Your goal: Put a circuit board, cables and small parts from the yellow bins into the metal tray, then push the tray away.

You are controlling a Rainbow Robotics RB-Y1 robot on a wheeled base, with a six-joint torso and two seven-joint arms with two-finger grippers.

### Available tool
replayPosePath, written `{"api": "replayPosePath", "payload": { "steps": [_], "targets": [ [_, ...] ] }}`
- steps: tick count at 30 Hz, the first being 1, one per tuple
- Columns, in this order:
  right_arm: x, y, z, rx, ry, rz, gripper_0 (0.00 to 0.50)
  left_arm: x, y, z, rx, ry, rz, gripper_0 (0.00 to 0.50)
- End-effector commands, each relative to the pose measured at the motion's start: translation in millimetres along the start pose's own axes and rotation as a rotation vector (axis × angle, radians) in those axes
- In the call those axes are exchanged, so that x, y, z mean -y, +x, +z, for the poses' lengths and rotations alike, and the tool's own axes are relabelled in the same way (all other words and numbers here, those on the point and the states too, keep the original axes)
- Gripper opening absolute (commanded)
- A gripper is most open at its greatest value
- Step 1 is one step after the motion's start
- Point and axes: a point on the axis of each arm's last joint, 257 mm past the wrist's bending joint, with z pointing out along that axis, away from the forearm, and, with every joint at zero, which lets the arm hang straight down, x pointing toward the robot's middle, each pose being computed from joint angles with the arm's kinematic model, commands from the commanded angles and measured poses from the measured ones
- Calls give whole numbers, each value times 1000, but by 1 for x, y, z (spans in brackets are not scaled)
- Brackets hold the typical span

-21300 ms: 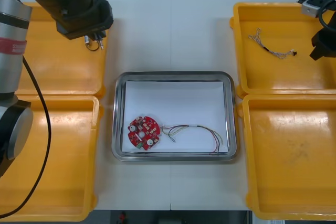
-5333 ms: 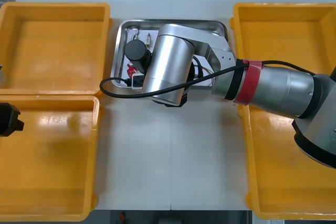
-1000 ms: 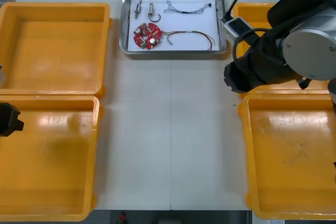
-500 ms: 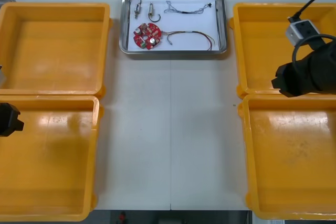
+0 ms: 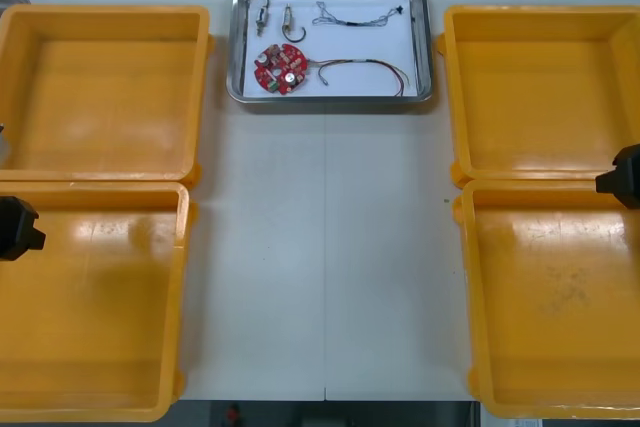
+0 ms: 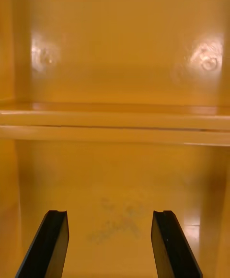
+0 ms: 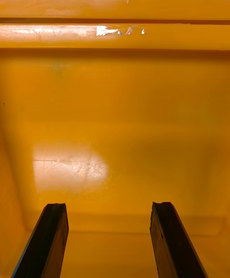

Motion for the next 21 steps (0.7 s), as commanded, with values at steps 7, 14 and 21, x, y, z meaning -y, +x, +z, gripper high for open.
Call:
{"api": "replayPosePath", "payload": {
  "steps": [7,14,21],
  "targets": [
    [16,26,-10,-38,4,-8,500,-16,-3,-13,20,-51,55,500],
    [23,36,-17,-40,21,-3,500,-16,-3,-13,20,-51,55,500],
    [28,41,-17,-47,29,2,500,-16,-3,-13,20,-51,55,500]
  ]
}}
